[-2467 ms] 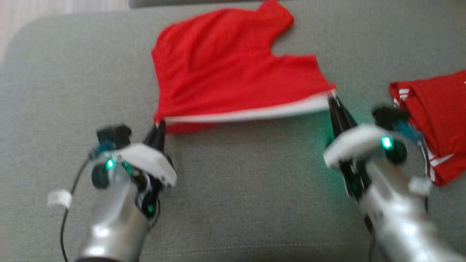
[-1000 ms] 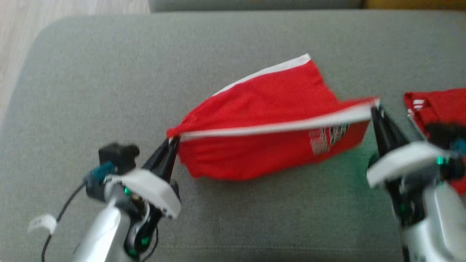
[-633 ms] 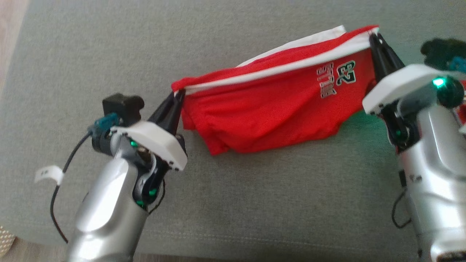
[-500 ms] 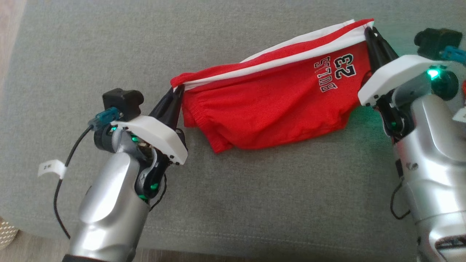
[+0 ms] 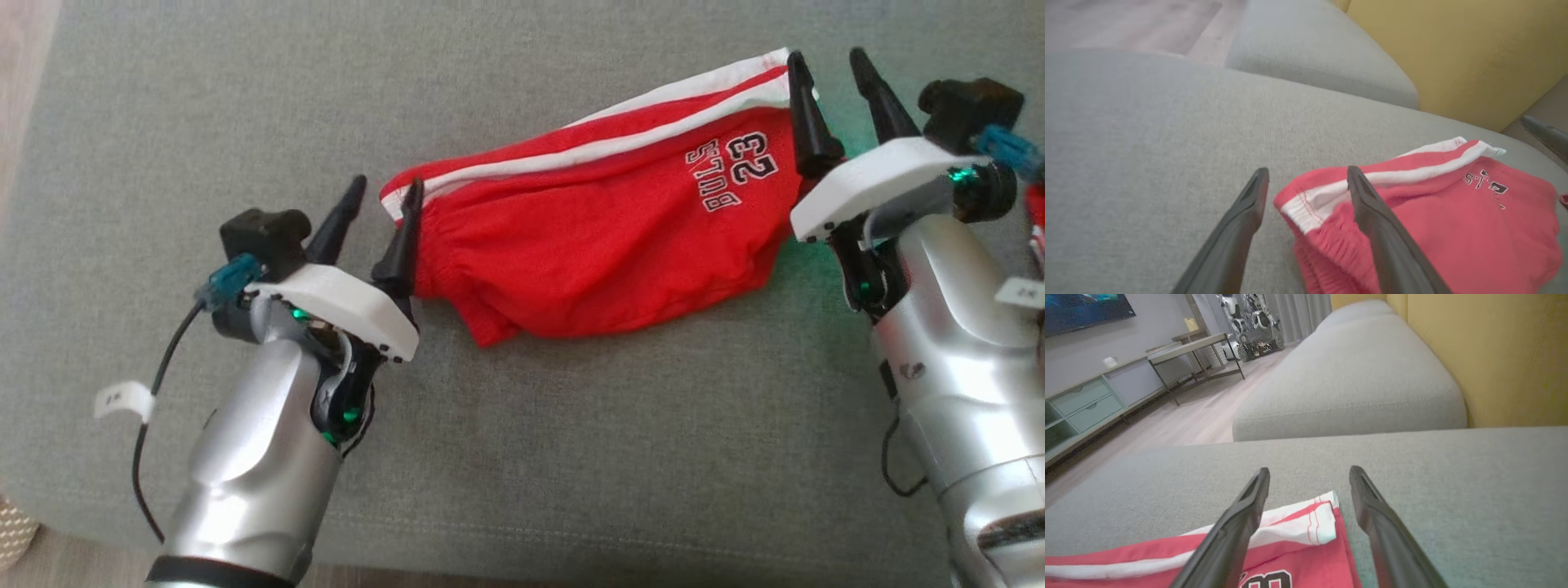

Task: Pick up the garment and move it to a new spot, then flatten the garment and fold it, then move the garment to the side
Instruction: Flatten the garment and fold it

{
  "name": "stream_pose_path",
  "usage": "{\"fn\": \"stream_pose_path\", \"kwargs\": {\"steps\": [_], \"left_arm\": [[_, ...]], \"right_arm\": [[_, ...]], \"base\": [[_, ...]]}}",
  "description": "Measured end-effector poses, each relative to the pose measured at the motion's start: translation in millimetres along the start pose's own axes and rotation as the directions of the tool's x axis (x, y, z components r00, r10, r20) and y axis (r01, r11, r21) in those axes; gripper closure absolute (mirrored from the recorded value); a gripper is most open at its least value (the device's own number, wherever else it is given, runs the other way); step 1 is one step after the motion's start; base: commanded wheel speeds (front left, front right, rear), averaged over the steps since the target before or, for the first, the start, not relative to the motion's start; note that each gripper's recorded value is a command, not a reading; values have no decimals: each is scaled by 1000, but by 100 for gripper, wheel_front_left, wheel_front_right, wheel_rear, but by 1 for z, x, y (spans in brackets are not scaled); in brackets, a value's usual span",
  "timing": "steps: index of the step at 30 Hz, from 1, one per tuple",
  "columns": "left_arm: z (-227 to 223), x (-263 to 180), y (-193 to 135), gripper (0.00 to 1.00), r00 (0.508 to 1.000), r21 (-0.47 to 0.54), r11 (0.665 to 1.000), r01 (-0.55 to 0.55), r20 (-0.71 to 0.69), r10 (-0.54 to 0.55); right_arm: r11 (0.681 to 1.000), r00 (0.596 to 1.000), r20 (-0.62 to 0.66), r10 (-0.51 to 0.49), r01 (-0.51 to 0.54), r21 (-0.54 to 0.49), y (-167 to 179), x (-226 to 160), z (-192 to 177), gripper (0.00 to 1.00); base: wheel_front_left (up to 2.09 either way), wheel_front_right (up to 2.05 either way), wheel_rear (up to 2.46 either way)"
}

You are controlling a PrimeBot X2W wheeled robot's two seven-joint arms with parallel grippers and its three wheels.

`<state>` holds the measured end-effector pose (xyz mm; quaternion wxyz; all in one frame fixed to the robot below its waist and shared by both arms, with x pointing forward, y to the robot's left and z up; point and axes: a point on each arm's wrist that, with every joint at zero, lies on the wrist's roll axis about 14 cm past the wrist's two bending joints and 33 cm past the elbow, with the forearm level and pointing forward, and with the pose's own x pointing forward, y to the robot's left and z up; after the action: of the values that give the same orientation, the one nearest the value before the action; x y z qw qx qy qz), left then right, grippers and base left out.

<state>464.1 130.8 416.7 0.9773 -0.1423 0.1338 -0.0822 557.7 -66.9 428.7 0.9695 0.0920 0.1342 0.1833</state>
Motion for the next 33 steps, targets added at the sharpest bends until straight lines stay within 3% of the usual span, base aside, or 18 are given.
{"fn": "stream_pose_path", "kwargs": {"steps": [6, 12, 24, 33], "left_arm": [[41, -12, -3, 0, 985, 64, 997, -47, 170, 36], [69, -44, 3, 0, 954, 108, 987, -119, 287, 83], [40, -94, -3, 0, 964, 146, 980, -131, 249, 92], [37, -101, -7, 0, 965, 147, 982, -122, 247, 83]], "right_arm": [[995, 988, 153, 30, -14, -103, 5, -17, 39, 0], [988, 979, 202, 10, 22, -156, 3, -54, 41, 0], [988, 979, 194, -67, 92, -123, 10, -132, 16, 0], [988, 975, 203, -91, 113, -103, 14, -152, 22, 0]], "base": [[0, 0, 0], [0, 0, 0], [0, 0, 0], [0, 0, 0]]}}
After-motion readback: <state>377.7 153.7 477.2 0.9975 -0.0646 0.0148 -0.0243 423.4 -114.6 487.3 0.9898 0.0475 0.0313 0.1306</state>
